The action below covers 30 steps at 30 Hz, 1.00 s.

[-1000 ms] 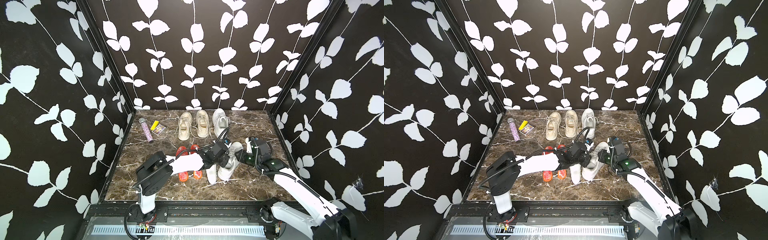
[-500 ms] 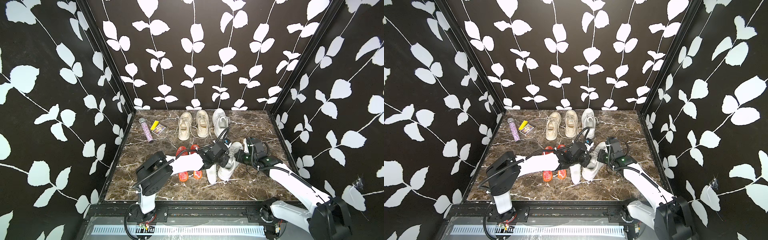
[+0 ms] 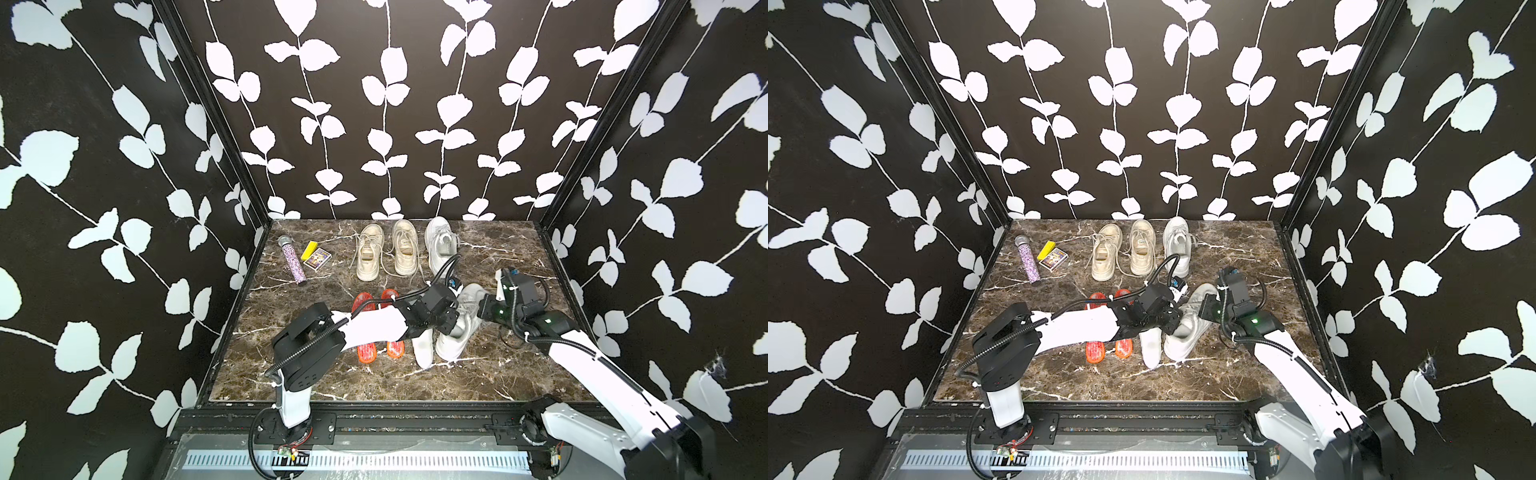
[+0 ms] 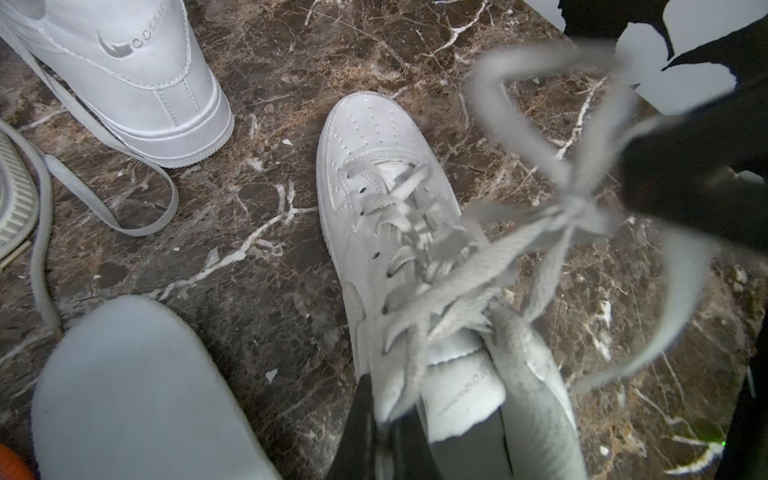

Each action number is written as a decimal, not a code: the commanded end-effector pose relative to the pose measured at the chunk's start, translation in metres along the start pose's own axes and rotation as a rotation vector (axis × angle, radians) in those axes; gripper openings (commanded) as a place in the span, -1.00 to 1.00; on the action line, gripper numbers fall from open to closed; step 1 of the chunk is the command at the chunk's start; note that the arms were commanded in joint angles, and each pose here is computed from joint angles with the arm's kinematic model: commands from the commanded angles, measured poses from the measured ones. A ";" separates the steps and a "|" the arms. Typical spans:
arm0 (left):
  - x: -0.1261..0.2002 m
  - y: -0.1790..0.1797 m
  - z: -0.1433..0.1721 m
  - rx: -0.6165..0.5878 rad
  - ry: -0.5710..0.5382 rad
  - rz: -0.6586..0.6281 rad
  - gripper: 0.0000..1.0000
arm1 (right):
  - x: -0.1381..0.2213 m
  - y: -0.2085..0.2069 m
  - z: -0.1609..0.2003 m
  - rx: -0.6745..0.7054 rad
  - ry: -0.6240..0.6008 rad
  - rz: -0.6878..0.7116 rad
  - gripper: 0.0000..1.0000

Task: Remove the insole from the shoe
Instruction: Untie the shoelace on the shoe.

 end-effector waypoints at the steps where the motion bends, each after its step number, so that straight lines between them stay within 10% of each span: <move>1: -0.002 0.013 0.007 0.001 0.022 -0.043 -1.00 | 0.009 -0.019 -0.004 0.016 -0.005 0.089 -1.00; 30: 0.001 0.016 0.010 0.002 0.020 -0.051 -1.00 | 0.099 -0.106 -0.069 -0.103 -0.232 0.449 -1.00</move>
Point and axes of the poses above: each gripper's point midway between its finger pads, its own x axis back along the fingers, its own y axis along the line the jaws close on, z = x × y, the point moved 1 cm from there along x, back along the fingers, and after that the axes turned 11 degrees about x, right-handed, at the moved point
